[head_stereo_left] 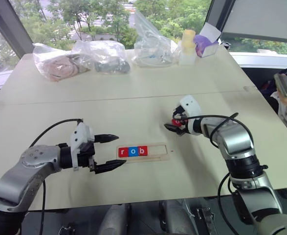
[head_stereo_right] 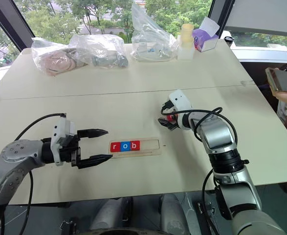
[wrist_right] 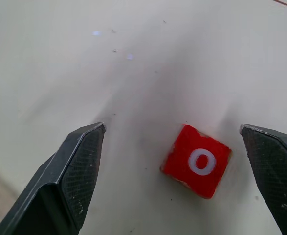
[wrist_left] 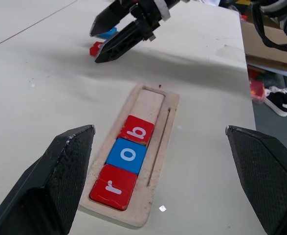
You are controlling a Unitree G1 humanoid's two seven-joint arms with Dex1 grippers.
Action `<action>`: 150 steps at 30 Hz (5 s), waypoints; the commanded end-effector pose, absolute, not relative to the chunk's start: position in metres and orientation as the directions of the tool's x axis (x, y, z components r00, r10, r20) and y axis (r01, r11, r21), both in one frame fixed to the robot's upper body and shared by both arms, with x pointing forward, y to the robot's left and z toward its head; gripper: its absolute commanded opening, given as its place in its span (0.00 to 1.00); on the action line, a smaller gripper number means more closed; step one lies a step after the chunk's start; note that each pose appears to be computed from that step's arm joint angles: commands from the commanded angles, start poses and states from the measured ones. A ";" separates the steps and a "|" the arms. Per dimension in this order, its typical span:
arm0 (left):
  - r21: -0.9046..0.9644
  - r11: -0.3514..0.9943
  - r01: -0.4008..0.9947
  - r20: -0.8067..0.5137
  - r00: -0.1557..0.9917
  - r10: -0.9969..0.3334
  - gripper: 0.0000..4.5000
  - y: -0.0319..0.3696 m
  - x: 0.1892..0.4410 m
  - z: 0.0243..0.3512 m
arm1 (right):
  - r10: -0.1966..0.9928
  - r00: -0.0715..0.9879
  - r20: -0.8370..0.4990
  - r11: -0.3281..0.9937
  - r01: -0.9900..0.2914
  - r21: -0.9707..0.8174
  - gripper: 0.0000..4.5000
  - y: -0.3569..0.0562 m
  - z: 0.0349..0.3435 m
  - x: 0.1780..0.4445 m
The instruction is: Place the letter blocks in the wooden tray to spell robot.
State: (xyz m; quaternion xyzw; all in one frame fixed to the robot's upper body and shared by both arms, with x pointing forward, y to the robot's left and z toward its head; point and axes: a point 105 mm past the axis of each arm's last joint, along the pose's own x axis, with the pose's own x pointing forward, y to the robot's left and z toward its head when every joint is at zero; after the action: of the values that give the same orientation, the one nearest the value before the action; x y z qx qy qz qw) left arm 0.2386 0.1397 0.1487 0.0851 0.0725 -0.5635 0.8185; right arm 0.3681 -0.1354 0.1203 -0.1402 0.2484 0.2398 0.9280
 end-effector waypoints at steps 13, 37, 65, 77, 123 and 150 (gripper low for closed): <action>0.088 0.337 0.937 -0.198 0.348 -0.916 1.00 0.138 0.238 0.154 | 0.255 0.790 -0.557 0.935 -0.349 -0.068 0.94 -0.139 0.114 0.367; 0.076 0.320 0.944 -0.198 0.329 -0.923 1.00 0.139 0.234 0.148 | 0.293 0.689 -0.663 0.915 -0.404 -0.016 0.25 -0.150 0.086 0.257; 0.096 0.319 0.943 -0.183 0.332 -0.925 1.00 0.133 0.241 0.156 | 0.677 0.295 -0.675 0.126 -0.949 -0.289 1.00 -0.189 0.103 0.298; 0.099 0.331 0.938 -0.186 0.345 -0.920 1.00 0.134 0.241 0.158 | 0.712 0.239 -0.661 0.055 -0.956 -0.288 0.88 -0.180 0.094 0.306; 0.087 0.339 0.937 -0.202 0.350 -0.915 1.00 0.143 0.228 0.142 | 0.767 0.161 -0.621 -0.013 -0.964 -0.267 0.25 -0.065 0.107 0.295; 0.088 0.326 0.941 -0.182 0.337 -0.924 1.00 0.128 0.233 0.156 | 0.454 0.820 -0.349 0.773 -0.557 -0.305 0.99 -0.145 0.174 0.392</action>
State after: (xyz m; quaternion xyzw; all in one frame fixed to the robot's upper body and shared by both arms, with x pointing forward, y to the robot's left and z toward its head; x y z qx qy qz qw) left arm 0.2375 0.1358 0.1471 0.0875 0.0704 -0.5591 0.8215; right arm 0.3806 -0.1218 0.1716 -0.2175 0.1151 0.3508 0.9035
